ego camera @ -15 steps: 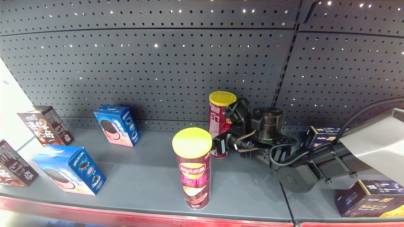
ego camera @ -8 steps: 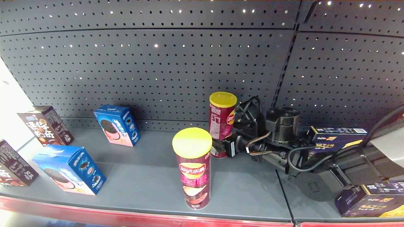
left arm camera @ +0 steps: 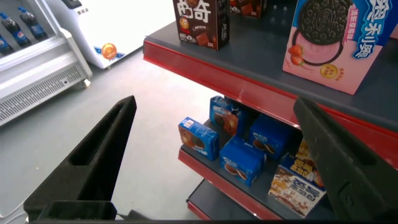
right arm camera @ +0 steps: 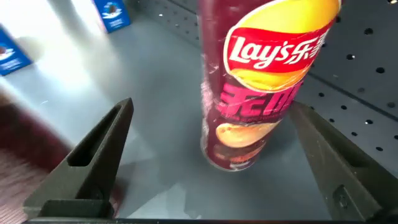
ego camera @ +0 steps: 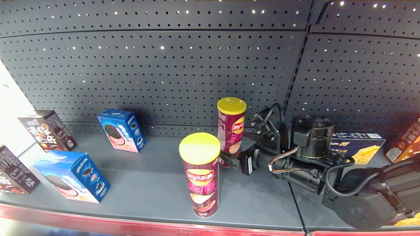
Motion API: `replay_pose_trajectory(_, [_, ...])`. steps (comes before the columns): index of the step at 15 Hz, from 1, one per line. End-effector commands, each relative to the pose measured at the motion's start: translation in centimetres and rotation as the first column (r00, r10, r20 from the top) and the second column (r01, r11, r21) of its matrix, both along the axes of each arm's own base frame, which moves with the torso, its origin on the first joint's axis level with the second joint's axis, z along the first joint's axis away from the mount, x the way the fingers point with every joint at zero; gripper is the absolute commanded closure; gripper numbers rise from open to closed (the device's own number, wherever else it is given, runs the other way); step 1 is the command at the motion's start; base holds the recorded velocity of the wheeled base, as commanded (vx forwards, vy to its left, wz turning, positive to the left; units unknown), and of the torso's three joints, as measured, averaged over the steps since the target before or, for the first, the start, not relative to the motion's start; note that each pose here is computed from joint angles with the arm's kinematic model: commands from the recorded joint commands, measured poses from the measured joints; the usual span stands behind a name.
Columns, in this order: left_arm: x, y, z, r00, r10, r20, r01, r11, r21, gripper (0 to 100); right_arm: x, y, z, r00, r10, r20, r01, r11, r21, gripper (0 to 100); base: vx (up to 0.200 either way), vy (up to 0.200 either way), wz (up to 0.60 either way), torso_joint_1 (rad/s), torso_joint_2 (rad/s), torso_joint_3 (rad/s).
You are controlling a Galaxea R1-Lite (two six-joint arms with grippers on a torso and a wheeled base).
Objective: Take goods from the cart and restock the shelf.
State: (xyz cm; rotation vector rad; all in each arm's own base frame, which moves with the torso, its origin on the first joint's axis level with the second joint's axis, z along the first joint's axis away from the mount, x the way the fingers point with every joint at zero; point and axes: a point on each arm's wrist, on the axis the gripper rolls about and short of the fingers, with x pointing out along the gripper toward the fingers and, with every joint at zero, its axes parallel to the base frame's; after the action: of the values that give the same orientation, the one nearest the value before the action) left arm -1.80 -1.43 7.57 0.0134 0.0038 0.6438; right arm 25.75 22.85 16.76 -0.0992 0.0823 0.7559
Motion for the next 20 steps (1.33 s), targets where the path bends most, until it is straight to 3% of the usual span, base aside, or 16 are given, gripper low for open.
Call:
replay_pose_trajectory(1, [0.0, 0.0, 0.0, 1.000, 0.000, -0.002, 0.000, 1.000, -0.001, 0, -0.9, -0.1, 0.4, 1.000, 0.015, 0.007, -0.015, 1.000, 0.006, 0, 0.000, 0.000, 0.00, 0.000, 0.00, 0.000])
replay_pose_trajectory(20, [0.0, 0.0, 0.0, 1.000, 0.000, -0.002, 0.000, 1.000, -0.001, 0, -2.8, 1.0, 1.0, 0.996, 0.092, 0.006, -0.092, 0.995, 0.049, 0, 0.000, 0.000, 0.00, 0.000, 0.00, 0.000])
